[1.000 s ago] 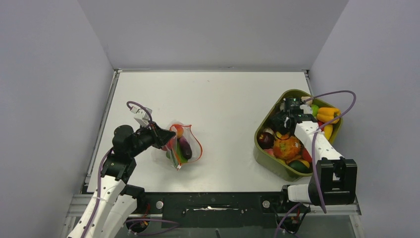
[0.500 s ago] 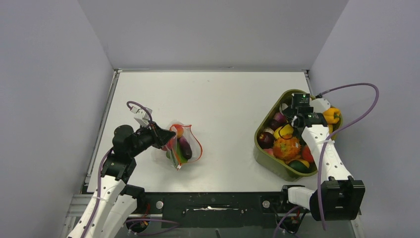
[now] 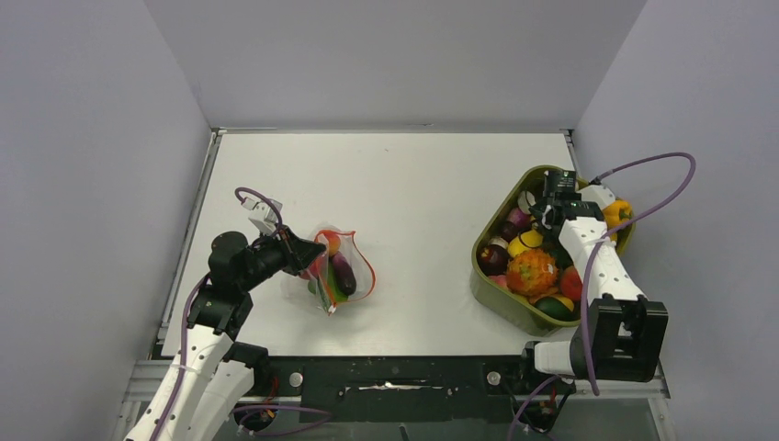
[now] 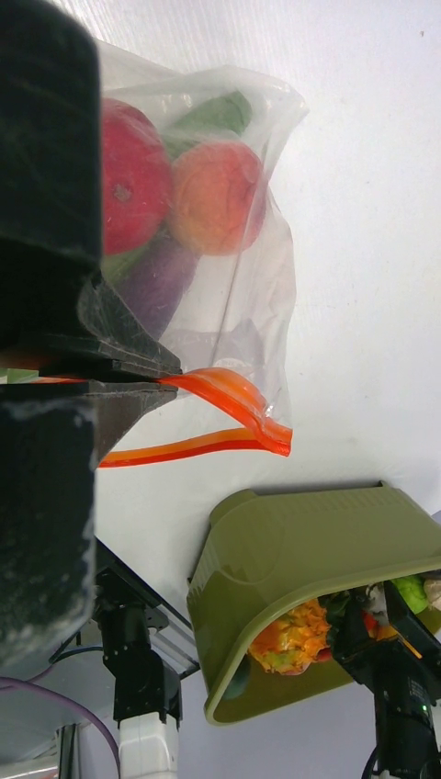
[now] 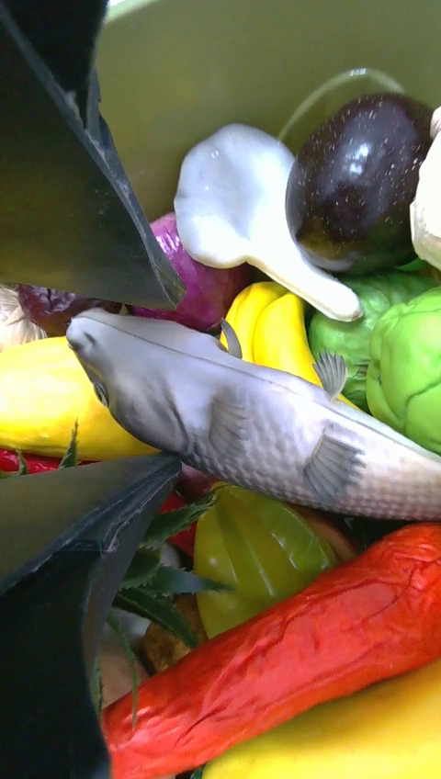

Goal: Place the food in the zip-top bag and seal the zipper
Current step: Pick up the fake fish from the bin.

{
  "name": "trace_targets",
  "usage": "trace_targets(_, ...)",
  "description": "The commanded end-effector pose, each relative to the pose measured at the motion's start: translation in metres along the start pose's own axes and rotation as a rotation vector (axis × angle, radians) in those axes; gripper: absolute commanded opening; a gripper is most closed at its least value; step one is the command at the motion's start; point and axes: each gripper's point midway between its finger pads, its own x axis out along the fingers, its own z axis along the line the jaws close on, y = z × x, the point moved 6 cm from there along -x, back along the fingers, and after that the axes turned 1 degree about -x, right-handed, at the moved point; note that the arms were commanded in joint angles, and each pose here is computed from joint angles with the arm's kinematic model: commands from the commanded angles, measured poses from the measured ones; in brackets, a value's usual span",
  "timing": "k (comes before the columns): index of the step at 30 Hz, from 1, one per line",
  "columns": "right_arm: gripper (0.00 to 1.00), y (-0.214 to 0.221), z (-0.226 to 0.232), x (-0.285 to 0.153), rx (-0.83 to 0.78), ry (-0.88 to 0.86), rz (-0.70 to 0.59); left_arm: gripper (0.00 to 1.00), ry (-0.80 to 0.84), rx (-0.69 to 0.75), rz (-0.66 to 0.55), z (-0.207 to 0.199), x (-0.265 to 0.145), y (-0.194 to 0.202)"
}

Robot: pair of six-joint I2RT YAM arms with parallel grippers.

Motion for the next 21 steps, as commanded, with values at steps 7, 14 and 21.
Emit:
trace_targets(7,0.4,-0.007,0.013,0.008,0.064,-0.063,-0.042,0.0,0.043,0.06,-0.063,-0.013,-0.004,-0.018)
trace_targets(14,0.36,-0.012,0.011,-0.003,0.062,-0.101,-0.069,0.0,0.042,0.058,-0.062,-0.012,-0.004,-0.018)
trace_targets(21,0.31,-0.014,0.014,-0.018,0.075,-0.173,-0.059,0.0,0.041,0.058,-0.061,-0.012,-0.003,-0.017)
